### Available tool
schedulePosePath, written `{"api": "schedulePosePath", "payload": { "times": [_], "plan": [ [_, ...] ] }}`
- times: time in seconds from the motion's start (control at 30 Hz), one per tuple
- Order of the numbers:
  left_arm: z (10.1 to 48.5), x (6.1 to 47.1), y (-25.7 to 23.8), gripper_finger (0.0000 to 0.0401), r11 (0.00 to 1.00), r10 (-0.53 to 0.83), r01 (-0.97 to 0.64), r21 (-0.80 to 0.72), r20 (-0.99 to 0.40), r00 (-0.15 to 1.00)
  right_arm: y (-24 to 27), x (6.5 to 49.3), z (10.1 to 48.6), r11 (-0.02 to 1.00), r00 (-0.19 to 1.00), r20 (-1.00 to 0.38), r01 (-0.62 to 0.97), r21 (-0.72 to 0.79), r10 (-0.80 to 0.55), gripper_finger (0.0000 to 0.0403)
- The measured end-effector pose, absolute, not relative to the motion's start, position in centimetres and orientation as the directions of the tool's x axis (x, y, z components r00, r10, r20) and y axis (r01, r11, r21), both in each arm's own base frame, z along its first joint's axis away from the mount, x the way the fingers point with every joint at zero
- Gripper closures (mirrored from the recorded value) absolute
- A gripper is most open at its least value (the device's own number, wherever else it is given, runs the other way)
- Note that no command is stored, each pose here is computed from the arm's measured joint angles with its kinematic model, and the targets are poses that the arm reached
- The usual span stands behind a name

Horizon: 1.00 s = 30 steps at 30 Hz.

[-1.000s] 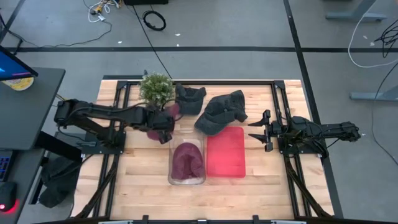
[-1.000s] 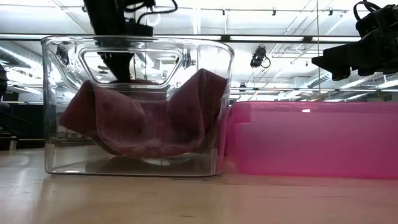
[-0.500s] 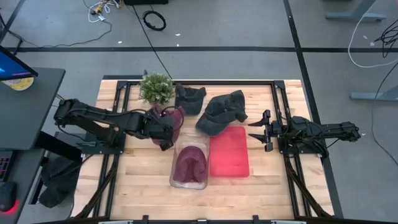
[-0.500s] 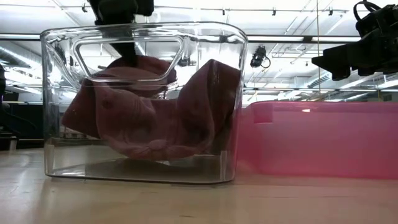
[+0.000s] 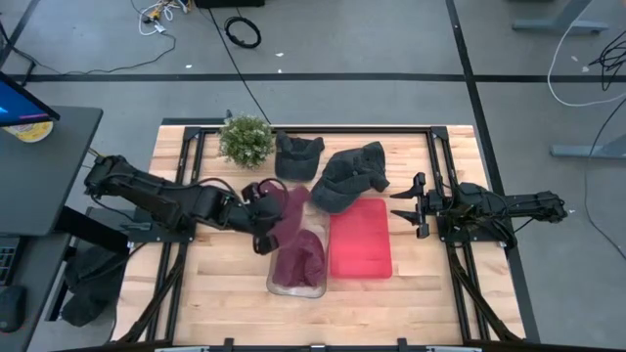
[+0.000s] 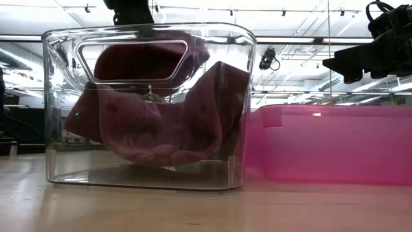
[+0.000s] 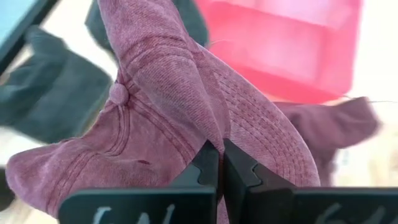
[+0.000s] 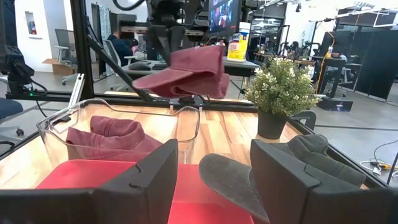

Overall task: Pick & Place hat
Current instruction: Put the red cap into the transparent bin

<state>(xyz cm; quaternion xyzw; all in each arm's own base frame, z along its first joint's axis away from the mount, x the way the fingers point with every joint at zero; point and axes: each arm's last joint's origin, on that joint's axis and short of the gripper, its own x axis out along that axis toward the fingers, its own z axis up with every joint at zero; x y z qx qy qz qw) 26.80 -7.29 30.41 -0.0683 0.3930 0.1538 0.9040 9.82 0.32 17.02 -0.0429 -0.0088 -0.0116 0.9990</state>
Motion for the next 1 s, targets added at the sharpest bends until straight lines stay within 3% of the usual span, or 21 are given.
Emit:
{"api": "schedulePosePath", "payload": {
  "times": [0.4, 0.8, 1.0],
  "plan": [
    [30.8, 27.9, -10.2, 0.0396, 0.976, 0.108, -0.203, -0.073, -0.647, 0.755, 0.3, 9.8, 17.0, 0.996, 1.000, 0.019, 0.024, -0.086, -0.022, 0.0198],
    [29.2, 29.9, -12.3, 0.0396, 0.982, -0.029, -0.097, -0.165, -0.631, 0.776, 0.3, 9.8, 17.0, 0.996, 1.000, 0.019, 0.024, -0.086, -0.022, 0.0198],
    [29.3, 29.9, -12.4, 0.0396, 0.978, -0.035, -0.102, -0.183, -0.624, 0.781, 0.3, 9.8, 17.0, 0.996, 1.000, 0.018, 0.024, -0.086, -0.022, 0.0198]
  ]
}}
